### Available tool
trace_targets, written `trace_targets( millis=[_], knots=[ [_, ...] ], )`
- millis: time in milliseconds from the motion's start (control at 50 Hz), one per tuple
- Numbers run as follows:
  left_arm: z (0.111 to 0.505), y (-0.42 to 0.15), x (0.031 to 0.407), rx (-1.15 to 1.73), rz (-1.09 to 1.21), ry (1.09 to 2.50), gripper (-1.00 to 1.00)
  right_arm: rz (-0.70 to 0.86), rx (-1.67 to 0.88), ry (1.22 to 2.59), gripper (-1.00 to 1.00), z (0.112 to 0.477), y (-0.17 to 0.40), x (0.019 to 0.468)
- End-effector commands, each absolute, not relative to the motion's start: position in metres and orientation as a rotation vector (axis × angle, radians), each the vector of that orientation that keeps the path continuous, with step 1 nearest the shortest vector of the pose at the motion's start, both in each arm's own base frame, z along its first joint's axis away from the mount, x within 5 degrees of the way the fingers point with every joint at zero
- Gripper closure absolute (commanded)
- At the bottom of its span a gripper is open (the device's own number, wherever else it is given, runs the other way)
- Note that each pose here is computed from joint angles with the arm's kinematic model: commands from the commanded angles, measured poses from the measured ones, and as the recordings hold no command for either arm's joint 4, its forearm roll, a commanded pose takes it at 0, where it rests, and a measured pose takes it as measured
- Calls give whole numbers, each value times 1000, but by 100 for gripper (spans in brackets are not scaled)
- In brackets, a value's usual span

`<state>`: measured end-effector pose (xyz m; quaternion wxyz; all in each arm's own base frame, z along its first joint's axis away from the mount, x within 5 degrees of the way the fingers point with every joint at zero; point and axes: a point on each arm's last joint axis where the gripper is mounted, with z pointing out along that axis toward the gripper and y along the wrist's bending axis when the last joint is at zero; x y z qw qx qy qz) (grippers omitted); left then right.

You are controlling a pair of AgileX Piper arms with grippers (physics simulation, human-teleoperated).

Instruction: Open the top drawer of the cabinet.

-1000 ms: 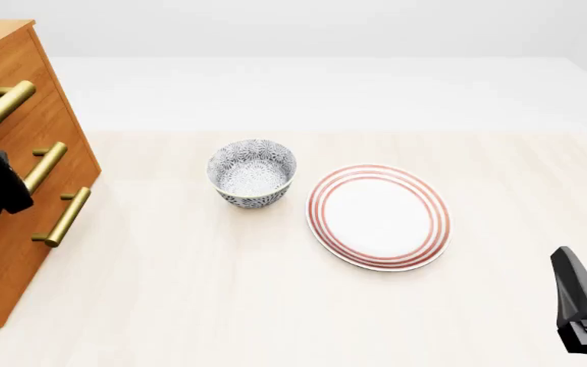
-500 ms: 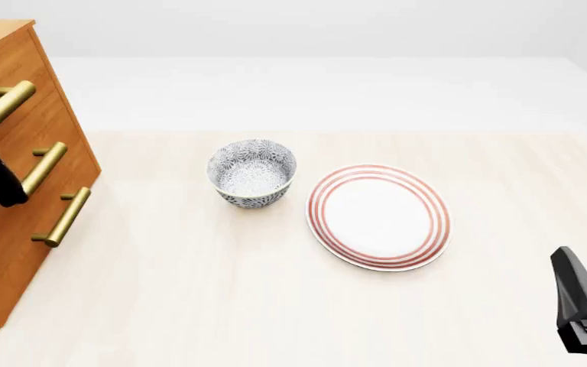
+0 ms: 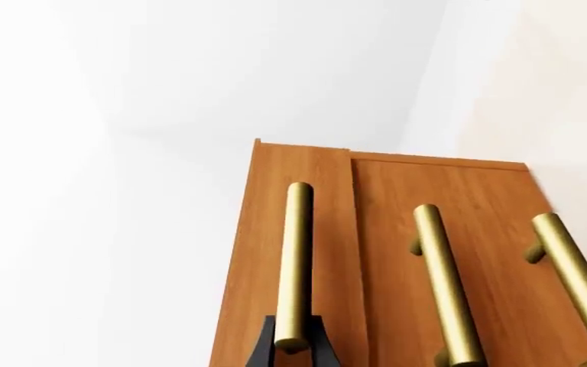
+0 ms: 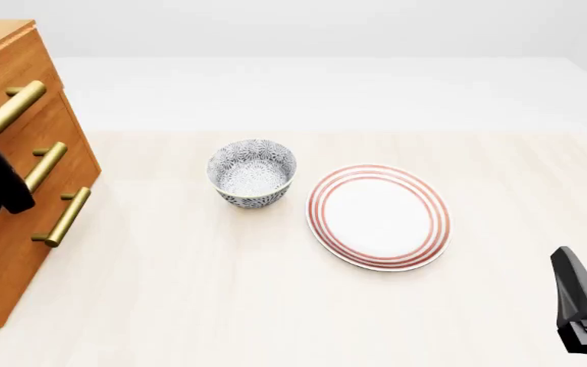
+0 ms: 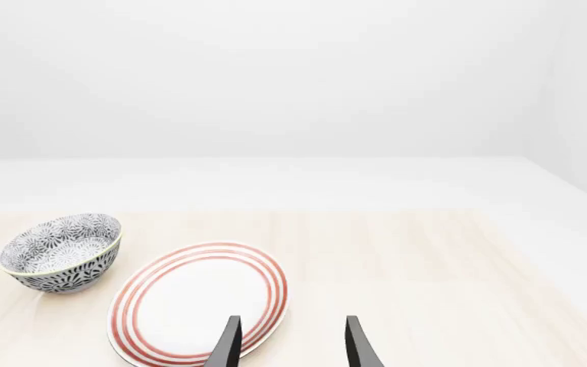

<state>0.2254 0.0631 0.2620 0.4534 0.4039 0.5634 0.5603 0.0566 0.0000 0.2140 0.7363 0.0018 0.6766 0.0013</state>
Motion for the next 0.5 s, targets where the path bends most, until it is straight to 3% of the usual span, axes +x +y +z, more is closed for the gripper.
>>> trace_targets(
  millis=[20,500],
  knots=[
    [255,61,212,1018,1404,1398,100,3,4,1486,-100,214,0,57],
    [262,43,224,1075,1359,1321,100,3,5,1487,-100,214,0,57]
  ],
)
